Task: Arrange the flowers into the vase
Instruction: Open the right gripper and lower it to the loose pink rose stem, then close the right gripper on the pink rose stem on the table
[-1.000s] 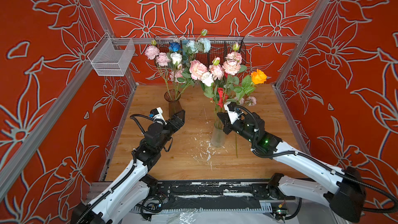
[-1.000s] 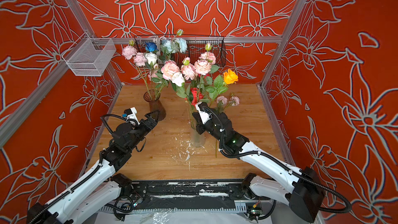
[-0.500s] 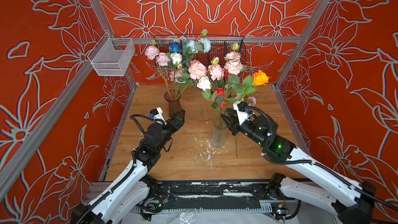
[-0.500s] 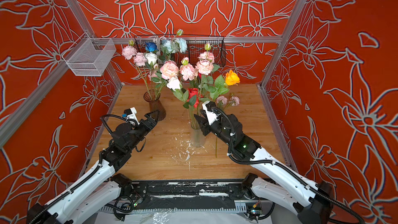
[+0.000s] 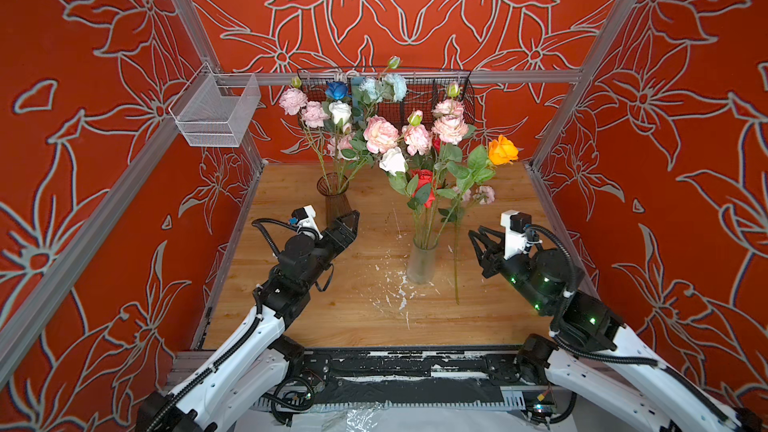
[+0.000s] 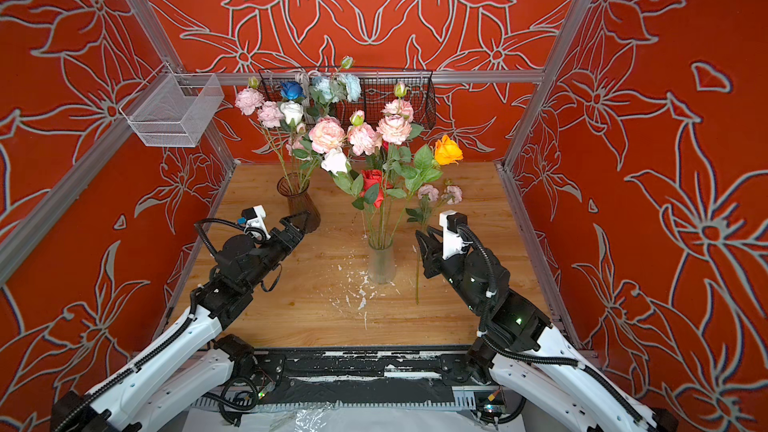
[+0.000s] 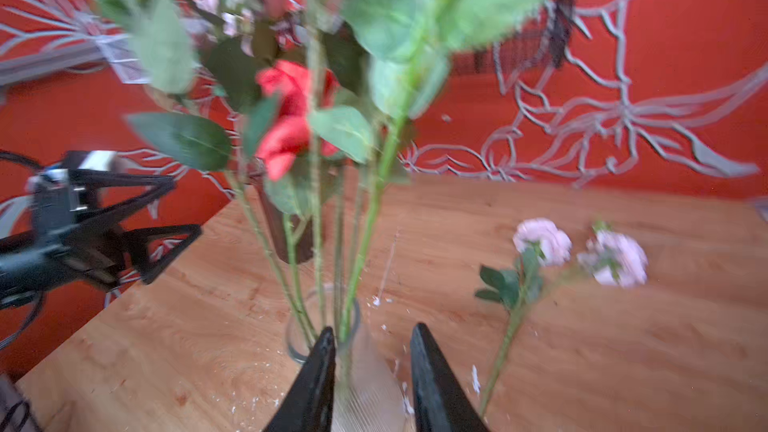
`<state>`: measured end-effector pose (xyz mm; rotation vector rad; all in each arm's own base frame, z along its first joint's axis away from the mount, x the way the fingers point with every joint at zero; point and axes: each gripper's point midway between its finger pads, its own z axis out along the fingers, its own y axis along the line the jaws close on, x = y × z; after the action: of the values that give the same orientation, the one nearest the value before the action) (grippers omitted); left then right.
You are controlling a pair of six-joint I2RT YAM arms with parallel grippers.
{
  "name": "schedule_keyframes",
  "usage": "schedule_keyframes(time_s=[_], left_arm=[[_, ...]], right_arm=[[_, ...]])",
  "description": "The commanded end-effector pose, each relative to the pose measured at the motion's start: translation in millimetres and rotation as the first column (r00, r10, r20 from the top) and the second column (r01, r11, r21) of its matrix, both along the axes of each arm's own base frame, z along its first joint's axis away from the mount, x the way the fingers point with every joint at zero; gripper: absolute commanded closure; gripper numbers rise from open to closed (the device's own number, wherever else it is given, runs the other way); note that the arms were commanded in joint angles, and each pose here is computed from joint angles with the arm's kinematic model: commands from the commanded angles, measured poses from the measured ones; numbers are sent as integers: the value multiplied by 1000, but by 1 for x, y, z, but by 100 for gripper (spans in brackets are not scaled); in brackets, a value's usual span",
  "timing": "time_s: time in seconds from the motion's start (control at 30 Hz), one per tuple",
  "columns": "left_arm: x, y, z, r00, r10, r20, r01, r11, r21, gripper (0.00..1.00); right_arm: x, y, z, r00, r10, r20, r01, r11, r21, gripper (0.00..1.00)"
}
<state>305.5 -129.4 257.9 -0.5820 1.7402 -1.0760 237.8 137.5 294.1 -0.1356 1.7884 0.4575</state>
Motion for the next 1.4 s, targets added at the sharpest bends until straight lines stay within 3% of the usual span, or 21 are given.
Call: schedule_keyframes(time_s=[0.0,0.13,0.2,0.33,0.43,0.7,0.93,1.1,1.37], left_arm=[[0,-6,-14,998,-30,-54,29,999,-17,2],[3,-9,-24,995,-42,-85,41,999,-17,2],[4,-10,-28,995,-44,-89,43,999,-15,2],[7,-11,-34,996,-47,-75,47,999,10,2],[9,-13,-41,995,-53,-87,56,998,33,2],[16,-15,-55,993,-63,-99,70,995,70,2],[26,-14,-73,989,-72,-133,80,995,57,2],[28,-13,-78,989,-78,-126,85,995,51,2],[27,-6,-73,987,-76,-144,89,992,88,2]], right_arm=[[20,-42,-71,946,-233,-225,242,970,13,68],[57,-59,-118,868,-248,-431,317,944,93,66],[79,-50,-135,843,-200,-500,266,962,65,59],[115,-23,-183,733,-113,-670,116,992,-41,53],[134,-31,-219,667,-198,-718,156,980,-125,53],[167,-36,-263,575,-295,-763,176,955,-237,56],[182,-41,-271,559,-348,-753,195,937,-289,70],[181,-48,-259,586,-347,-732,241,937,-251,89],[158,-65,-211,655,-377,-655,287,926,-246,99]])
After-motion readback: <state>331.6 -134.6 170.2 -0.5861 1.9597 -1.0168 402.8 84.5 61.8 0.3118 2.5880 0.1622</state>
